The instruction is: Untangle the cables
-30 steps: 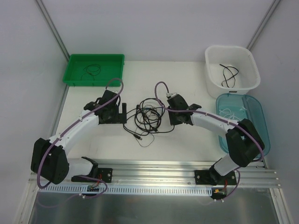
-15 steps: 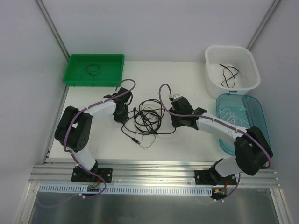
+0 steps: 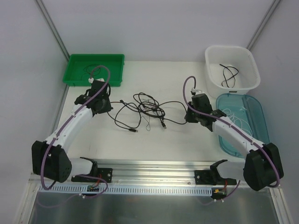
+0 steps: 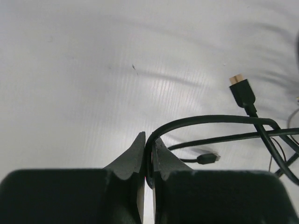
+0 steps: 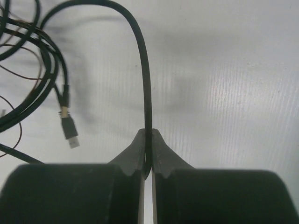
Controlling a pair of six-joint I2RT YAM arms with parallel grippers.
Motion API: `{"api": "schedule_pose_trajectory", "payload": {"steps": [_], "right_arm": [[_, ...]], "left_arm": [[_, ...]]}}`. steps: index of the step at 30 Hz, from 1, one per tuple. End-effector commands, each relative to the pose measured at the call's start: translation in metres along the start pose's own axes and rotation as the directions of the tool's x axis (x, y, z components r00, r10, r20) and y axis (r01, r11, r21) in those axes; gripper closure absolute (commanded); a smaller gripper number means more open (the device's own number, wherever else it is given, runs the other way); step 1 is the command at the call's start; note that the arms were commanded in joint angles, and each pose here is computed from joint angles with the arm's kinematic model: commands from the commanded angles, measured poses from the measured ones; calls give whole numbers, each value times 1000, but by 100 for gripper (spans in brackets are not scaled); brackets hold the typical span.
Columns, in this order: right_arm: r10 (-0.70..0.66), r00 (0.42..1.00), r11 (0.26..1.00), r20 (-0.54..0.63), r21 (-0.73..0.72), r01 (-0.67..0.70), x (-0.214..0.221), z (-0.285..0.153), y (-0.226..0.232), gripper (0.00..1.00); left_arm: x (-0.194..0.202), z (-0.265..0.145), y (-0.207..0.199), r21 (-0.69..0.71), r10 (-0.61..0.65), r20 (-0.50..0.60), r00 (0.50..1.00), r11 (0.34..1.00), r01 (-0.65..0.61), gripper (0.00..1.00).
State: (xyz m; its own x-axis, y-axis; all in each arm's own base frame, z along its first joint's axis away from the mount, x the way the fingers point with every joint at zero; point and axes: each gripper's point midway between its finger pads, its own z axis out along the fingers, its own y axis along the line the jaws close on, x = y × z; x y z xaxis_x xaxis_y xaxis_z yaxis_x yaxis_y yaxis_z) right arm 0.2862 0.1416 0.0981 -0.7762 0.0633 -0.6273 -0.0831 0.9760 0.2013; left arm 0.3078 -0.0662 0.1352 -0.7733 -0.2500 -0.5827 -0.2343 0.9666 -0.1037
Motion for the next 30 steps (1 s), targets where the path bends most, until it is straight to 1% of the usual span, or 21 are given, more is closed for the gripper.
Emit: {"api": "schedule_pose_trajectory", "payload": {"steps": [1, 2, 3, 4, 6, 9, 11, 12, 14, 17, 19, 21, 22, 23, 24, 25, 27, 28, 29, 30], "right_arm": [[17, 1000, 997, -20, 71, -16, 8, -12, -23, 99], [21, 1000, 997, -20, 73, -19, 8, -13, -24, 99], [29, 1000, 997, -9, 67, -28, 6, -16, -25, 99], [34, 999, 997, -2, 62, -34, 4, -19, -25, 99], [47, 998, 999, 29, 23, -47, -4, -29, -22, 99], [27, 997, 999, 66, -42, -24, -18, -46, -10, 99], [19, 996, 998, 91, -64, -14, -28, -60, -5, 99], [16, 996, 998, 90, -54, -11, -28, -64, -7, 99], [15, 992, 1000, 127, -11, -13, -36, -73, -15, 99], [40, 984, 999, 172, 24, -45, -44, -86, -27, 99], [58, 982, 997, 181, 41, -66, -47, -90, -34, 99], [54, 986, 997, 160, 43, -62, -45, -88, -34, 99], [51, 988, 998, 145, 26, -56, -43, -86, -31, 97], [39, 993, 999, 108, -29, -36, -38, -82, -21, 93], [33, 998, 997, 45, -73, -29, -28, -73, -12, 79], [28, 1000, 995, 9, -92, -27, -22, -68, -7, 69], [7, 999, 995, -42, -103, -11, -11, -56, -1, 51], [-35, 998, 992, -50, -127, 28, -5, -55, 10, 48], [-54, 998, 991, -39, -128, 49, -6, -55, 15, 44], [-119, 992, 980, -34, -162, 112, -3, -56, 31, 38]], "left_arm": [[-44, -39, 39, -124, 9, 177, 984, 992, 13, 100], [-51, -50, 44, -131, 10, 215, 976, 991, 19, 100], [-54, -55, 50, -150, 17, 232, 973, 988, 18, 100], [-57, -59, 61, -192, 20, 254, 967, 981, 30, 100], [-54, -62, 77, -239, 21, 269, 963, 970, 46, 100], [-42, -55, 94, -295, 11, 251, 968, 953, 66, 100], [-30, -44, 97, -312, 13, 210, 978, 948, 54, 100], [-29, -41, 98, -318, 24, 197, 980, 947, 41, 100], [-28, -37, 102, -345, 42, 177, 983, 938, 22, 100], [-30, -40, 117, -423, 76, 181, 981, 906, 8, 100], [-30, -42, 121, -428, 66, 188, 980, 904, 21, 100], [-30, -43, 119, -410, 55, 190, 980, 912, 28, 100], [-30, -42, 112, -364, 47, 190, 981, 931, 26, 100], [-30, -42, 104, -321, 40, 189, 981, 947, 24, 100], [-30, -41, 96, -274, 45, 183, 982, 962, 7, 100], [-31, -40, 77, -166, 39, 191, 981, 986, -6, 100], [-29, -39, 63, -87, 54, 192, 980, 995, -38, 100], [-30, -41, 51, -16, 54, 204, 977, 999, -52, 100], [-30, -42, 46, 15, 54, 211, 976, 998, -58, 100], [-31, -45, 40, 51, 56, 226, 973, 996, -69, 100]]}}
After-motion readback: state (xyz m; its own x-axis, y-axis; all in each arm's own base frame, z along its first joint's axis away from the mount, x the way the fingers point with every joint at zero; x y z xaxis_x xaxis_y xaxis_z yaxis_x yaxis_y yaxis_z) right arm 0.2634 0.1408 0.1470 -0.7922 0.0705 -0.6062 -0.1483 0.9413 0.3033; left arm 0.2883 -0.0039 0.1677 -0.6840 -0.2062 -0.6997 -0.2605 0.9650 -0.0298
